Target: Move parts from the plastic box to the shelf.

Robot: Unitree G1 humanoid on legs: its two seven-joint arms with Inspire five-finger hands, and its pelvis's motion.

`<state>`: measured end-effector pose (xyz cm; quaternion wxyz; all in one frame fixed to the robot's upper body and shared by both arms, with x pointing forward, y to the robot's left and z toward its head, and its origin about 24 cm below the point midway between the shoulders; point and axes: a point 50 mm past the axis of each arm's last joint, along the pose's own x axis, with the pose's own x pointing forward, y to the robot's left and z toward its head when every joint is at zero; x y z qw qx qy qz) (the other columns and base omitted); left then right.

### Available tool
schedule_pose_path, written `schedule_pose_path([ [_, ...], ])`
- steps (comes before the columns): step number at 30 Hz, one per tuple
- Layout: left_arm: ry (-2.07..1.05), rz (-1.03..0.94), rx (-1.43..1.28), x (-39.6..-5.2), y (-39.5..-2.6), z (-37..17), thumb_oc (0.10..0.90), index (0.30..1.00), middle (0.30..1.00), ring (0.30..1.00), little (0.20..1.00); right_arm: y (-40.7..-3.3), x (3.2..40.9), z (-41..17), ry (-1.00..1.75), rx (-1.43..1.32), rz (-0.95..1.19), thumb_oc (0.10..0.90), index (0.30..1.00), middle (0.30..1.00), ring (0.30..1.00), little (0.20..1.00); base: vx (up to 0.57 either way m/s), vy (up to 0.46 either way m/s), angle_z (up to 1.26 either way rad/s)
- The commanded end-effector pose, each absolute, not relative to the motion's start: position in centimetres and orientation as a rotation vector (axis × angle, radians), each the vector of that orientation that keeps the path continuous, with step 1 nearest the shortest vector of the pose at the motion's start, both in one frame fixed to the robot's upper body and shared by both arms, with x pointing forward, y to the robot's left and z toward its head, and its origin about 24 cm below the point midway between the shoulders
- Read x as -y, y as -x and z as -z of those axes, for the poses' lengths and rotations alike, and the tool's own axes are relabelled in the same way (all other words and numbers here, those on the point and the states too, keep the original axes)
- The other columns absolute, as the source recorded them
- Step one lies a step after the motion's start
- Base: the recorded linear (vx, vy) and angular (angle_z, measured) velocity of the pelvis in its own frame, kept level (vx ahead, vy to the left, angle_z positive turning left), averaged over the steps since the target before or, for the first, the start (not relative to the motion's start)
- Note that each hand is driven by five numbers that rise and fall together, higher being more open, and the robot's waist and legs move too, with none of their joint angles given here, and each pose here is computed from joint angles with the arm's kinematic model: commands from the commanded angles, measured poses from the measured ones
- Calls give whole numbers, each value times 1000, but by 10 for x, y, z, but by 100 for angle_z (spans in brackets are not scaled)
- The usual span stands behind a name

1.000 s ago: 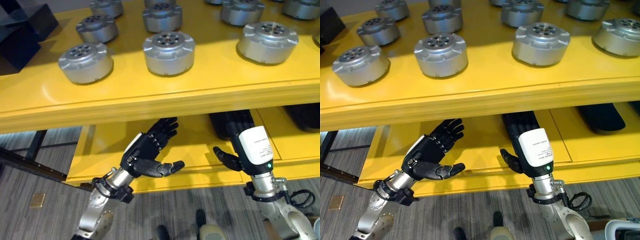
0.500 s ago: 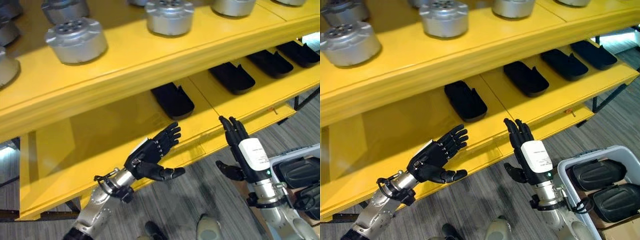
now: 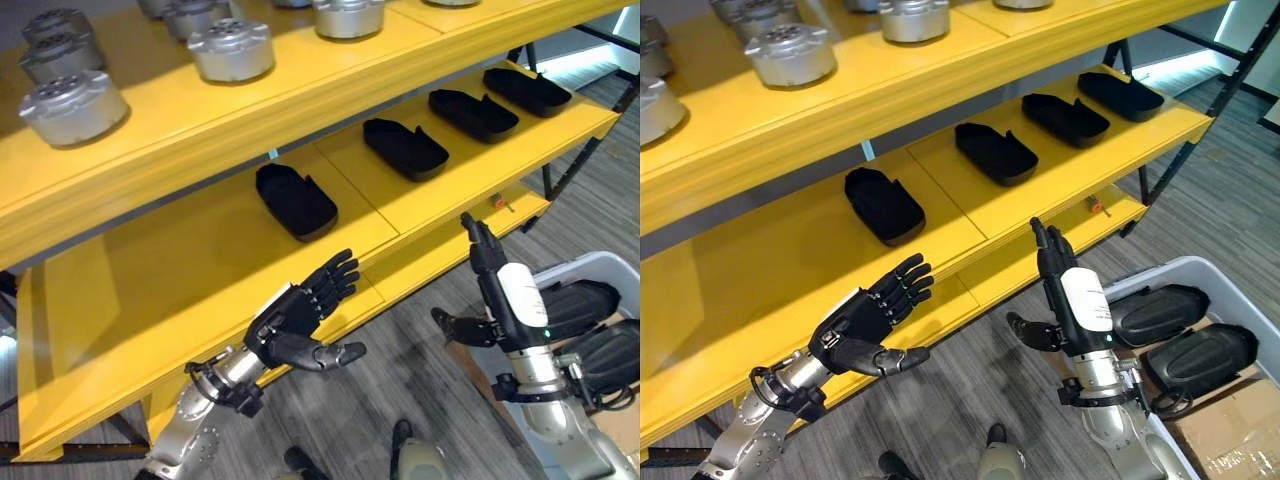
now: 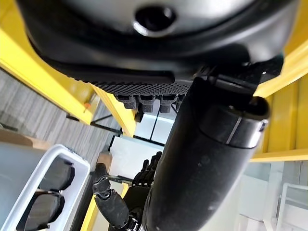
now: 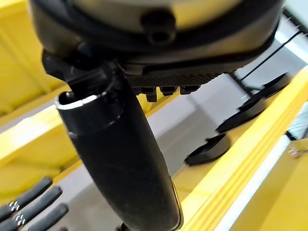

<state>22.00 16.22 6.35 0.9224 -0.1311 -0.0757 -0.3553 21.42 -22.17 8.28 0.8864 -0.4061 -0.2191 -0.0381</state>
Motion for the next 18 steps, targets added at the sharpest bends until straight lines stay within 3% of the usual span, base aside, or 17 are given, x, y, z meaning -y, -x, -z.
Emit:
schedule_pose_path([
  [1,260,757,393,-160,-227,-109,900,1000,1000,1000,1000,-228,216,-122,712,652,170,900,1000,1000,1000,1000,-114,-203,-20],
  [6,306,660,396,-172,-224,-103,900,1000,1000,1000,1000,-224,213,-117,701,644,120,900,1000,1000,1000,1000,-19,-133,-36],
  [15,302,640,378,-178,-210,-94,900,1000,1000,1000,1000,-220,211,-116,670,611,111,900,1000,1000,1000,1000,41,-58,-123],
  [18,301,624,381,-176,-208,-93,900,1000,1000,1000,1000,-220,202,-113,663,608,78,900,1000,1000,1000,1000,125,71,-55],
])
